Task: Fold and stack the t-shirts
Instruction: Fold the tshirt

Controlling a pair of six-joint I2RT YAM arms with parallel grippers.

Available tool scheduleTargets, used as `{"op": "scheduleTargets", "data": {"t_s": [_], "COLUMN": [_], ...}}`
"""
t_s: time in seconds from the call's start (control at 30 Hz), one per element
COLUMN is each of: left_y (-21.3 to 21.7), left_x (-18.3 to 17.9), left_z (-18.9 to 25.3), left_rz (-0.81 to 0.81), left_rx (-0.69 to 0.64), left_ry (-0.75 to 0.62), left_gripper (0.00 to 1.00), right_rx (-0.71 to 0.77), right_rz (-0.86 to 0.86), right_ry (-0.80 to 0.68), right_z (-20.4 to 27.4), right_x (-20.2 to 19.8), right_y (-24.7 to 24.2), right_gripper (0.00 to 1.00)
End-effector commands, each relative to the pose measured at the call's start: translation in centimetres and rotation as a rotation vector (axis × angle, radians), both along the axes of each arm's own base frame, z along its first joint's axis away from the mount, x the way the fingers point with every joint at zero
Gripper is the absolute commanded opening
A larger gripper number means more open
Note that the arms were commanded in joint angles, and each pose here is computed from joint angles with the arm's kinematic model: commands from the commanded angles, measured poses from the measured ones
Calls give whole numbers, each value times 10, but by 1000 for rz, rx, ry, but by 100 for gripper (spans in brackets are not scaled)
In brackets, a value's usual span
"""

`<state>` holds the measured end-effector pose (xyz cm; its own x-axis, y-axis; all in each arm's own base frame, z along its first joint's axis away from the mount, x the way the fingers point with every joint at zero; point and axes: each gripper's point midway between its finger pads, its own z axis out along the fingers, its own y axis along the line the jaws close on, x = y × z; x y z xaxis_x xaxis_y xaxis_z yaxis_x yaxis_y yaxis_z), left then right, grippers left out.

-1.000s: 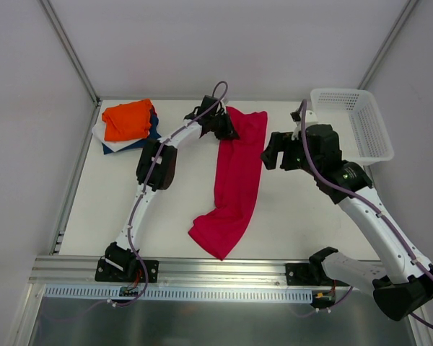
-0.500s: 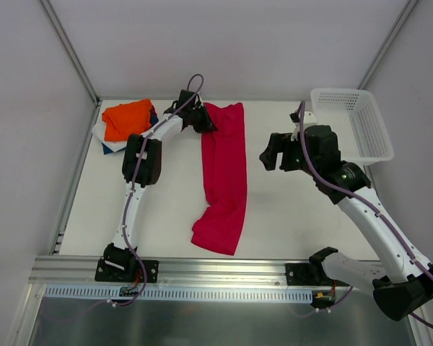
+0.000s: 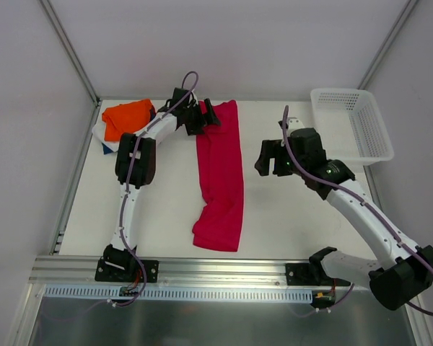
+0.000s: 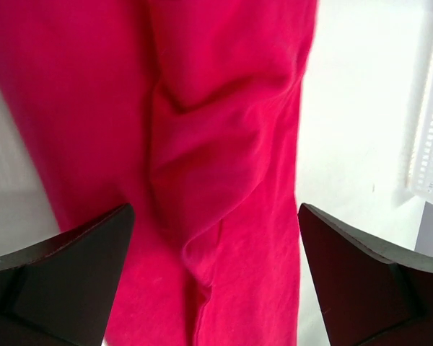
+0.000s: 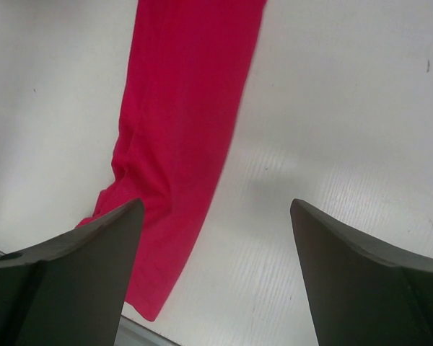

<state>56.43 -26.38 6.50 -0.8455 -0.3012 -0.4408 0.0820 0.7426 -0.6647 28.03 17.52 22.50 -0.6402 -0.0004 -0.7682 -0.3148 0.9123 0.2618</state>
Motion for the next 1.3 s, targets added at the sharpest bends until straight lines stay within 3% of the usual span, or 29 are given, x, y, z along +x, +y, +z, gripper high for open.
{"op": "scheduleTargets", "data": {"t_s": [0.0, 0.43, 0.63, 0.93, 1.27], "left_y": [6, 12, 30, 53, 62], "left_x": [-17, -129, -192, -269, -327], "left_z": [29, 63, 64, 44, 12], "left_rz": [-6, -31, -15, 10, 18], "left_rx": [16, 45, 72, 119, 169], "left_ry": [-20, 42, 74, 117, 178], "left_gripper": [99, 99, 99, 99, 99], "right_rx": [-13, -203, -166, -214, -290], "right_rz": [1, -58, -86, -97, 26], "right_ry": [59, 243, 269, 309, 264], "right_z": [-23, -114, -138, -178, -176], "right_x": [-2, -53, -81, -123, -152], "right_y": [8, 15, 16, 20, 74], "right_gripper": [87, 84, 84, 81, 81]}}
